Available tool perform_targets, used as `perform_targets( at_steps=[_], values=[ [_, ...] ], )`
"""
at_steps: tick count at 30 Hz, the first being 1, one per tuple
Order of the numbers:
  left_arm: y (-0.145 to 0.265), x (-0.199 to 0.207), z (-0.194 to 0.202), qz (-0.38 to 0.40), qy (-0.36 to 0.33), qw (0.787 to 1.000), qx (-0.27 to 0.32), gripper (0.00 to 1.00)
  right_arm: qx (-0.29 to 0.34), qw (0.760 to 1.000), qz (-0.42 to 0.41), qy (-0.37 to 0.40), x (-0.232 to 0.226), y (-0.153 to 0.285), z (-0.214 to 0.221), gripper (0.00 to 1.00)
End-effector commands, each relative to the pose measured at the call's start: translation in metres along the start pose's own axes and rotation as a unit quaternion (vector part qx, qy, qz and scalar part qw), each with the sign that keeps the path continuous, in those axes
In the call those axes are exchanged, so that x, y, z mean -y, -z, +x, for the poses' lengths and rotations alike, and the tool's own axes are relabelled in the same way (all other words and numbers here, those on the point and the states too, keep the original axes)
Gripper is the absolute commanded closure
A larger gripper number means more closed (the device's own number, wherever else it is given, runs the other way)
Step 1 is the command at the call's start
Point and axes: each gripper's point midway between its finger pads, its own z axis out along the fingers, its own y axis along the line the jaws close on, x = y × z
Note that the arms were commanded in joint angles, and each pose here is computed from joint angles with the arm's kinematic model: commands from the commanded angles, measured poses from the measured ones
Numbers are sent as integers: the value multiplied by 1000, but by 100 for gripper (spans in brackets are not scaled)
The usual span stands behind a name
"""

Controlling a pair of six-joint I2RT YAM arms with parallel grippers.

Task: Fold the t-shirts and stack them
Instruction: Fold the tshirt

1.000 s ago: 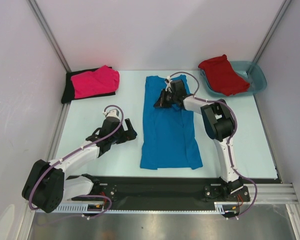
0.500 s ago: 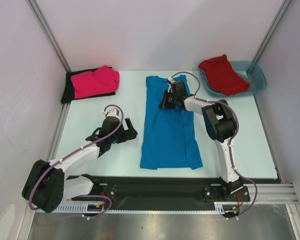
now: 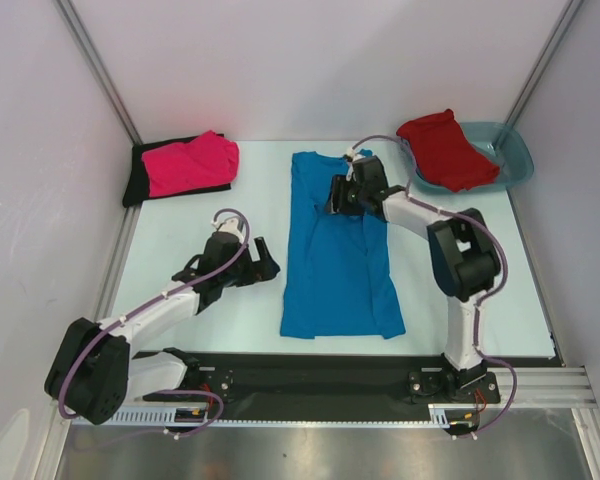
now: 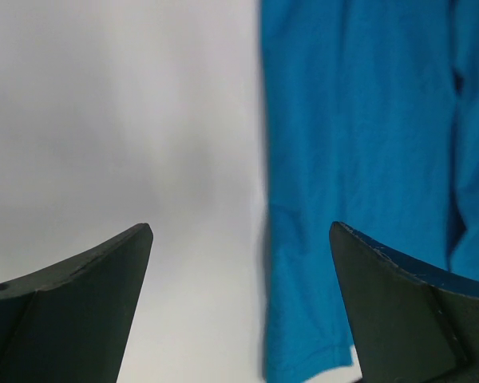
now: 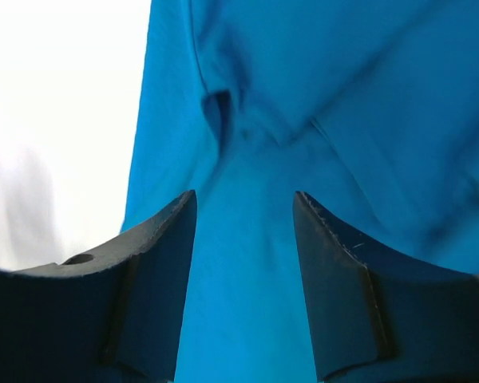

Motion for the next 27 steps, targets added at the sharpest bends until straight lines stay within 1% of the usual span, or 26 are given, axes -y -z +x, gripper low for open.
perform_targets(
  at_steps=[1, 2, 3, 4, 6, 7, 8, 9, 10, 11, 12, 14, 15, 16, 17, 18, 20, 21, 22, 24, 25, 27],
  values=[
    [5, 62, -24, 148, -43, 988, 12, 0, 68, 995, 54, 45, -5, 64, -38, 43],
    [6, 73, -25, 177, -51, 983, 10, 0, 59, 994, 79, 43, 7, 70, -24, 43],
    [7, 85, -25, 207, -50, 977, 3, 0, 66, 990, 120, 42, 20, 82, -25, 43],
    [13, 105, -24, 260, -59, 964, -12, 0, 88, 986, 137, 39, 23, 101, -34, 43],
    [4, 126, -24, 311, -55, 948, -31, 0, 87, 979, 183, 22, 45, 121, -27, 42],
    [5, 145, -33, 342, -60, 938, -27, 0, 104, 977, 184, 14, 45, 139, -34, 42],
    [-8, 153, -24, 369, -54, 926, -54, 0, 111, 975, 190, 6, 51, 148, -36, 42],
    [-9, 165, -28, 389, -30, 919, -61, 0, 106, 974, 199, 2, 58, 154, -28, 42],
    [-11, 178, -28, 412, -26, 908, -67, 0, 125, 972, 197, -1, 55, 171, -36, 42],
    [-9, 192, -34, 446, -29, 893, -54, 0, 130, 970, 206, -4, 58, 180, -37, 42],
    [-22, 197, -26, 451, 10, 889, -82, 0, 132, 969, 210, -5, 61, 186, -34, 41],
    [-27, 212, -22, 479, 28, 873, -90, 0, 143, 967, 210, -3, 59, 204, -37, 40],
    [-38, 218, -22, 489, 56, 865, -93, 0, 144, 966, 215, -5, 62, 209, -36, 40],
    [-39, 227, -19, 503, 61, 857, -96, 0, 145, 965, 216, -6, 64, 213, -34, 40],
    [-45, 232, -16, 508, 70, 853, -102, 0, 157, 964, 214, -6, 61, 222, -37, 40],
    [-49, 238, -18, 512, 82, 849, -101, 0, 159, 963, 217, -7, 64, 226, -37, 40],
    [-64, 253, -11, 516, 81, 846, -110, 0, 160, 963, 216, -7, 66, 232, -34, 39],
    [-68, 264, -20, 522, 73, 844, -97, 0, 165, 962, 216, -9, 68, 237, -35, 39],
    [-81, 264, -11, 508, 76, 851, -109, 0, 166, 962, 215, -9, 68, 239, -35, 39],
    [-92, 269, -12, 498, 58, 859, -100, 3, 165, 964, 208, -8, 67, 242, -33, 39],
    [-103, 273, -15, 482, 59, 869, -97, 10, 164, 964, 208, -7, 69, 243, -33, 38],
    [-115, 280, -26, 467, 31, 881, -71, 15, 161, 965, 207, -7, 70, 244, -30, 38]
  ],
)
